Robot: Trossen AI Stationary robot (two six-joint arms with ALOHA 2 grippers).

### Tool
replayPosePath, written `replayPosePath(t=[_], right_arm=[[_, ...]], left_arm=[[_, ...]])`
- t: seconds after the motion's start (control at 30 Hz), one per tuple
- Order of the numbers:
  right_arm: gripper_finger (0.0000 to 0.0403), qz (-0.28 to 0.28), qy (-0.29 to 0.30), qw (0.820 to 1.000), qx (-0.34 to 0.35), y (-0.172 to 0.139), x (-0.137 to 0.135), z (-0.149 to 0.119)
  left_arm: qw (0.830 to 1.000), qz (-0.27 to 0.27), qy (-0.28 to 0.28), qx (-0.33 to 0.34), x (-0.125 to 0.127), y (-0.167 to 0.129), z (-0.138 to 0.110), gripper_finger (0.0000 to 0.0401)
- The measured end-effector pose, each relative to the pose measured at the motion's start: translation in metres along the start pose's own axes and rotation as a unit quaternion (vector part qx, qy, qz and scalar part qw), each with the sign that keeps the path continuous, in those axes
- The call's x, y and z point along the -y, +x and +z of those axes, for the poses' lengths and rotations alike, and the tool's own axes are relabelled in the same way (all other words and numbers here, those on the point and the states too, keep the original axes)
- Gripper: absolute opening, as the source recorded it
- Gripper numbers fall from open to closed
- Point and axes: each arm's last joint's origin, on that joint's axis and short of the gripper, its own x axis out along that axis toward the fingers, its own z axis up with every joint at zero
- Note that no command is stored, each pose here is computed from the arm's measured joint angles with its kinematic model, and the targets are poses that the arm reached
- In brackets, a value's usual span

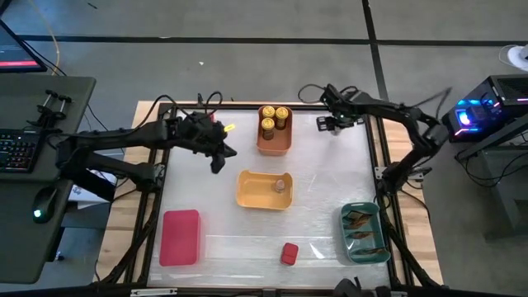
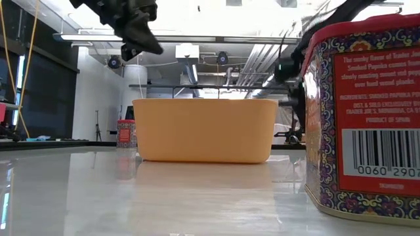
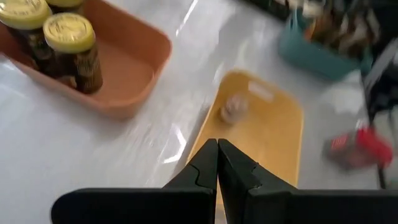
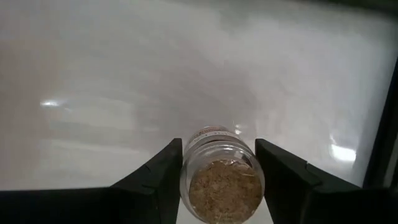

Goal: Sort spices by type
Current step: Put the brown seasoning bottle into the yellow bin

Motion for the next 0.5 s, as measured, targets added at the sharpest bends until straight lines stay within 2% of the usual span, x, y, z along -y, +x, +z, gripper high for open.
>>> replayPosePath(t=[0.1, 0.2, 0.37, 0.5], right_arm=[[0.017, 0.044, -0.022, 0.998, 0.041, -0.029, -0.005, -0.005], [0.017, 0.152, -0.058, 0.982, 0.092, -0.063, -0.02, -0.015], [0.017, 0.321, -0.132, 0.927, 0.145, -0.11, -0.064, -0.052], [0.017, 0.411, -0.207, 0.876, 0.147, -0.13, -0.105, -0.096]], left_arm=[[0.999, 0.007, 0.036, -0.034, -0.001, -0.007, -0.008, 0.0], [0.997, 0.037, 0.048, -0.054, -0.003, -0.014, -0.014, 0.0], [0.995, 0.068, 0.062, -0.036, -0.004, -0.023, -0.014, 0.0], [0.995, 0.067, 0.065, -0.016, -0.003, -0.024, -0.01, 0.0]])
